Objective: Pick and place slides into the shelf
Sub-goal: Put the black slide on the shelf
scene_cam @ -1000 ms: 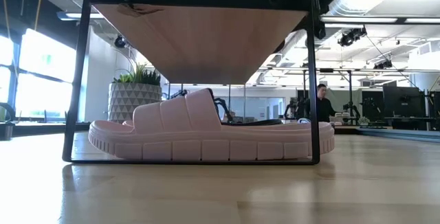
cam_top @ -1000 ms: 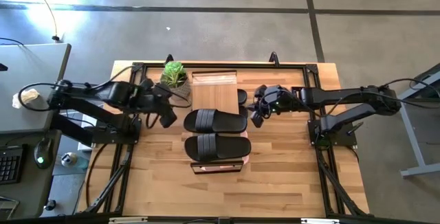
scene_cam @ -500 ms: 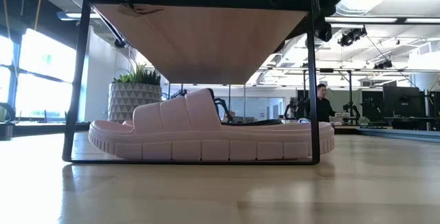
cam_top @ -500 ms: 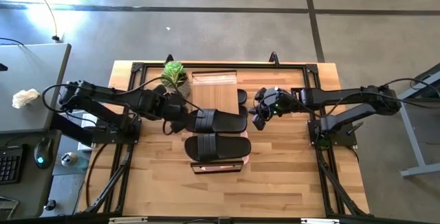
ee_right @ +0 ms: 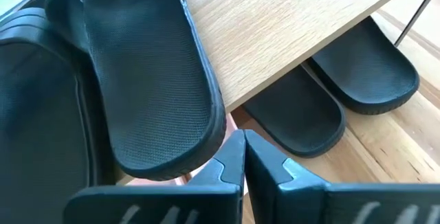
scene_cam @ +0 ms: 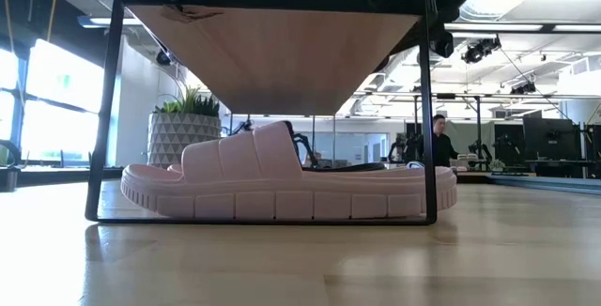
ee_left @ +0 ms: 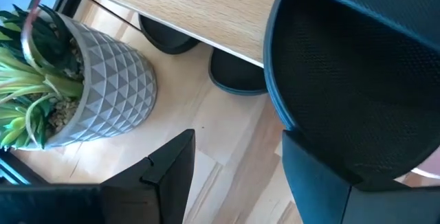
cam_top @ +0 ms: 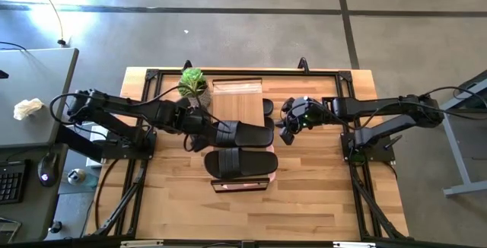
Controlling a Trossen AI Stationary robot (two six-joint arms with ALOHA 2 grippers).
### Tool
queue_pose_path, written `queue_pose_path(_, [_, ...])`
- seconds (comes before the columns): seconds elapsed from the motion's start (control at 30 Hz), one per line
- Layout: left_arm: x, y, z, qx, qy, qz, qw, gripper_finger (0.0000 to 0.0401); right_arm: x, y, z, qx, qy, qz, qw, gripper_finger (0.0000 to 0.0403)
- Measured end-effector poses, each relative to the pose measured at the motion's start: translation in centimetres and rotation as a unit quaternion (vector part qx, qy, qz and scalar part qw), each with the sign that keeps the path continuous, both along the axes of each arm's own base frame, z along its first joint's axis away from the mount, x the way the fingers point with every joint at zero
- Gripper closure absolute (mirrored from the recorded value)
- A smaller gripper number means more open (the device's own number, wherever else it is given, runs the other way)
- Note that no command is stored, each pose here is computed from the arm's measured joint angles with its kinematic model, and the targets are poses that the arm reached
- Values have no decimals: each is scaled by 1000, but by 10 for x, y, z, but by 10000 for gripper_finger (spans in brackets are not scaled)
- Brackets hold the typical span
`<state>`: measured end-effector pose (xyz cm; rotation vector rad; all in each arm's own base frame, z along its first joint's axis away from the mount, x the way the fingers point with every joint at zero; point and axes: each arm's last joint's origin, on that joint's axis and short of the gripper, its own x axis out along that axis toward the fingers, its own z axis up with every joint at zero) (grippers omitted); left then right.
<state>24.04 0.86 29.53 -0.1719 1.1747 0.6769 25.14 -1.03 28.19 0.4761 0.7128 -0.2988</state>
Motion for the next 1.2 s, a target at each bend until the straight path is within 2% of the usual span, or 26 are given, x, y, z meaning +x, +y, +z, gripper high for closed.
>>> queue_pose_path(0.33, [2, -2, 0, -29, -7, -15, 999, 201, 0, 0, 0, 2, 0, 4, 1000, 403])
queue_pose_path(0.7, [1, 0, 0, 0, -3, -7, 1000, 201, 0, 0, 0, 3, 0, 5, 1000, 403])
queue_pose_path(1.0, [2, 0, 0, 1, -7, -7, 1000, 201, 1, 4, 0, 32, -4, 41, 999, 403])
queue_pose_path(1.2, [2, 0, 0, 1, -8, -7, 1000, 201, 0, 5, 0, -26, -3, -28, 999, 403])
